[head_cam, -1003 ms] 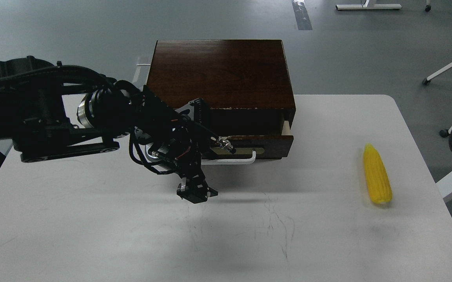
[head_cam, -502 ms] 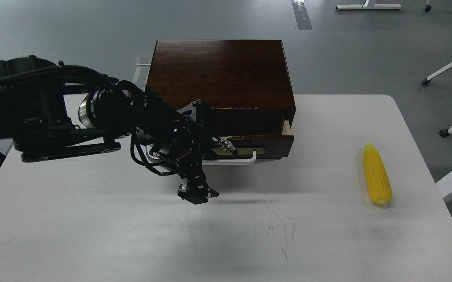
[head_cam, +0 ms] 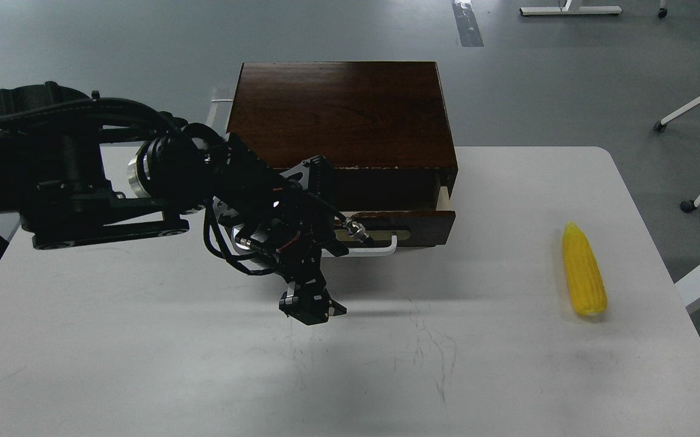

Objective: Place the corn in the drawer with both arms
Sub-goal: 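Hold the drawer handle with the left gripper, pulling slightly further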

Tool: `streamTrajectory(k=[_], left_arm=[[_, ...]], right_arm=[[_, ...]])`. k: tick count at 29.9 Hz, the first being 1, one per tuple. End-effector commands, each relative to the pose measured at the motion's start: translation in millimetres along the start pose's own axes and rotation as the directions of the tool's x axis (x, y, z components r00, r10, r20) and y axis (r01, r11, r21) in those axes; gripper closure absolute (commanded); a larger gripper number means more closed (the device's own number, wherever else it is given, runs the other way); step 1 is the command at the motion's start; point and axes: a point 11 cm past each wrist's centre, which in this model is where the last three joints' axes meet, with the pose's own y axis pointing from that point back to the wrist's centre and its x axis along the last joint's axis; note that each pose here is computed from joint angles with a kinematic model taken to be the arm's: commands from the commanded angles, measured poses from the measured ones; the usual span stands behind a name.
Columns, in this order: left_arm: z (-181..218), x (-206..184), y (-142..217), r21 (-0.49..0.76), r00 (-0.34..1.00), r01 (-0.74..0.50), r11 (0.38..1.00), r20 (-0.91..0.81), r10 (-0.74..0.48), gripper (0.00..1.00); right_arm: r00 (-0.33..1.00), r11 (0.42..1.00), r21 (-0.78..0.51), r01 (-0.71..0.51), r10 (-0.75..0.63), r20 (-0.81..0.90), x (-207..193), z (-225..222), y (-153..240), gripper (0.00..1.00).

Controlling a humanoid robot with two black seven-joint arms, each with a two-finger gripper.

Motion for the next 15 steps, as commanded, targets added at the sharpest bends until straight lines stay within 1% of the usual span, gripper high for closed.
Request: streamTrajectory(k=[1, 6, 15], left_arm=[[-0.5, -1.3, 0.3, 0.002, 1.0, 0.0, 1.0, -0.005, 0.0, 0.09], [-3.0, 0.6, 4.2, 0.013, 1.0, -0.002, 1.0, -0.001, 0.002, 0.09], [-3.6, 0.6, 0.6, 0.03, 1.0, -0.001, 1.0, 0.001, 0.001, 0.09]], right_arm=[[1.0, 1.0, 0.002, -0.001, 0.001, 0.001, 0.2, -1.0, 0.0, 0.0], [1.0, 1.0, 0.001, 0.0, 0.0, -0.001, 0.2, -0.9, 0.0, 0.0], [1.0, 1.0, 0.001, -0.002, 0.002, -0.002, 1.1, -1.3, 0.5, 0.0]])
